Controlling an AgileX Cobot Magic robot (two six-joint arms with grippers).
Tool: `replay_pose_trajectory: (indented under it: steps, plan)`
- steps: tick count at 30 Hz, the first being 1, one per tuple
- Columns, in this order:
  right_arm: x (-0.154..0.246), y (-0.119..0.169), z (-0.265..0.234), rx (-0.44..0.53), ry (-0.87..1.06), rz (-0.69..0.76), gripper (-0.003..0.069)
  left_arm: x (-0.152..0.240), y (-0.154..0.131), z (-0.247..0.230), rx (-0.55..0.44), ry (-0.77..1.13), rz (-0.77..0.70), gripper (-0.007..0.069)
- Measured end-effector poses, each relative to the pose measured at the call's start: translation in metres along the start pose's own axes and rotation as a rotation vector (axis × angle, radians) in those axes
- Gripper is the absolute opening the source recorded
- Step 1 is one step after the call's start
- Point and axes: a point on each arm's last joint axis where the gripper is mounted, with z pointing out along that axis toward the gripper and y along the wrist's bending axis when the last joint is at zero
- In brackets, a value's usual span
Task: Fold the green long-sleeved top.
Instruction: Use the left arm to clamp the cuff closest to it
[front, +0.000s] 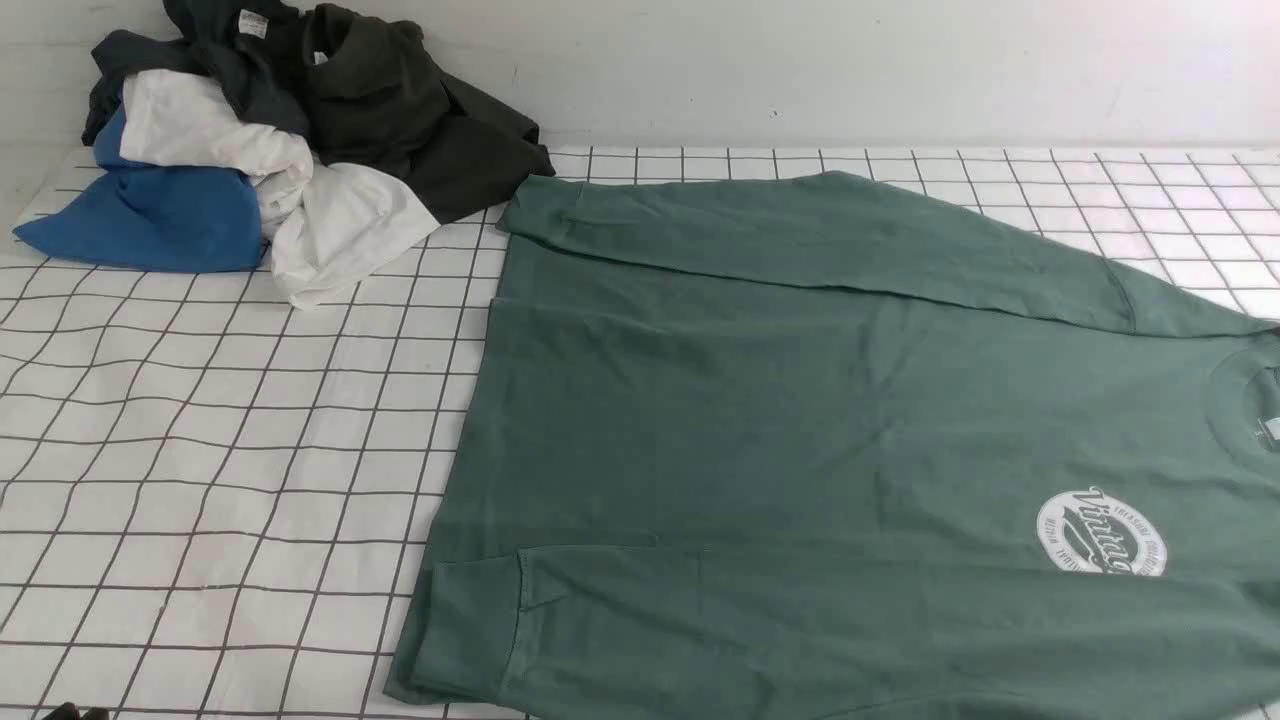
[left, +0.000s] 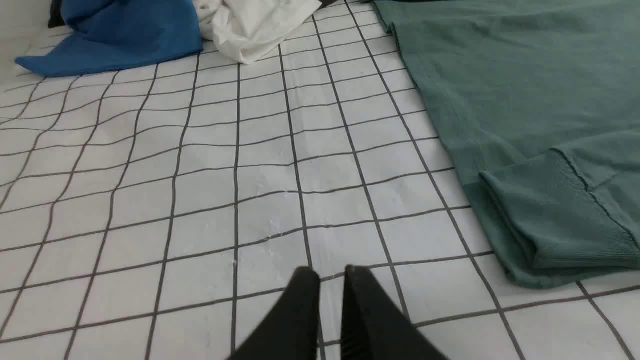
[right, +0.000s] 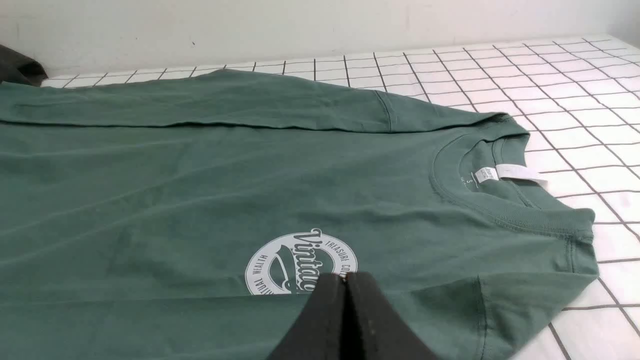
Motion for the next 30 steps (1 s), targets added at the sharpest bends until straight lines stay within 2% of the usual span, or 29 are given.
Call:
replay_pose_trajectory:
  steps: [25,30]
  plan:
    - [0.0000,0.0000,0.0000,0.000,0.000,0.000,-0.0010,-0.0002,0.0000,0.0000,0.000,-0.002,0.009,0.0057]
    - [-0.0001,0.0000,0.0000,0.000,-0.001,-0.002,-0.0010,-0.0055,0.0014,0.0003,-0.015,-0.067,0.012,0.0057]
